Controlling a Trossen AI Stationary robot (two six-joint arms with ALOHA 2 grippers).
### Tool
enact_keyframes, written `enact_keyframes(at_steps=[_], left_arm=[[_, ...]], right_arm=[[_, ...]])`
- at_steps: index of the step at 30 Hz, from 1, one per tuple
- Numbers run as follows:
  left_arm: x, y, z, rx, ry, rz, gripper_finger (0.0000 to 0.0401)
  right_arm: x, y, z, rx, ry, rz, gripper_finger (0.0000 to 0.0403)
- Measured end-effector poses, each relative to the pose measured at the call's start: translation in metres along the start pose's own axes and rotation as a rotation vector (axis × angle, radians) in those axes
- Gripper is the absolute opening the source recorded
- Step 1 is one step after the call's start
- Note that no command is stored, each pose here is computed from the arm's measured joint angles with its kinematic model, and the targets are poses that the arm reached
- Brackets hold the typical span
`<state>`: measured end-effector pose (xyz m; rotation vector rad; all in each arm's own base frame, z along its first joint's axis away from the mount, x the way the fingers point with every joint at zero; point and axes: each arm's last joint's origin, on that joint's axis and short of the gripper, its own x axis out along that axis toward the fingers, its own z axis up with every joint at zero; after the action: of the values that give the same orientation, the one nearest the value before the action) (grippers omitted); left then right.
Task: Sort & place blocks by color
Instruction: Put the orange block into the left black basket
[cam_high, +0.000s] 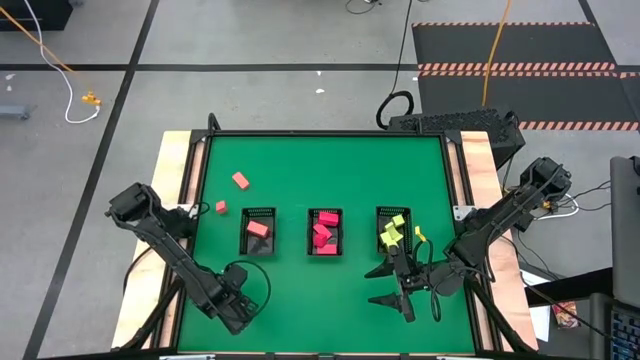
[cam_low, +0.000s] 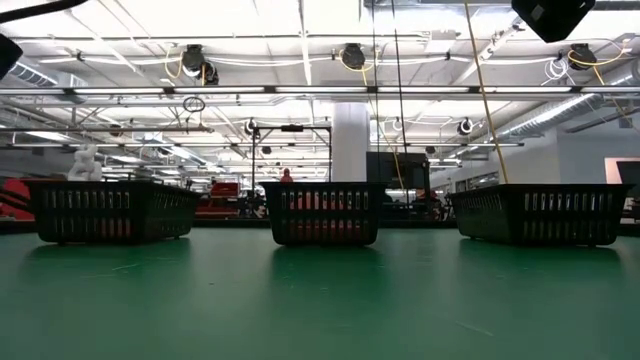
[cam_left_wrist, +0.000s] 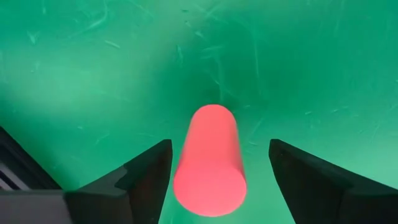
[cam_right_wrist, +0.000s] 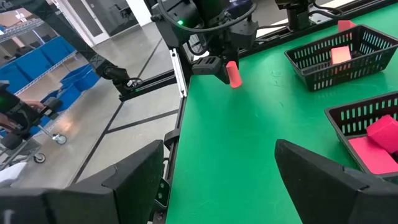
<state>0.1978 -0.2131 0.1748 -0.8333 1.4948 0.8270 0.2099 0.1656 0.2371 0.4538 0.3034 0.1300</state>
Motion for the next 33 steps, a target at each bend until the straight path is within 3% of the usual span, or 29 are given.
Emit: enact_keyframes(at_steps=[8,16,24,33], left_arm=[[0.000,-0.001,0.001,-0.003,0.000,-0.004,0.0219],[0.000,0.000,0.001,0.002,0.000,-0.004,0.0133],[-0.008,-0.004,0.025,0.067,-0.008,-0.017,0.0130],[-0.063,0.016,0.077,0.093,-0.270,-0.156,0.0134]], right_arm=[[0.000,0.000,0.000,-0.001,0.001,-0.001,0.0299],[0.000,0.000,0.000,-0.001,0.001,-0.001,0.0299],[0.000,0.000,0.000,-0.016,0.001,-0.001,0.0299],[0.000,-0.001,0.000,-0.027,-0.015,-0.022,0.0299]])
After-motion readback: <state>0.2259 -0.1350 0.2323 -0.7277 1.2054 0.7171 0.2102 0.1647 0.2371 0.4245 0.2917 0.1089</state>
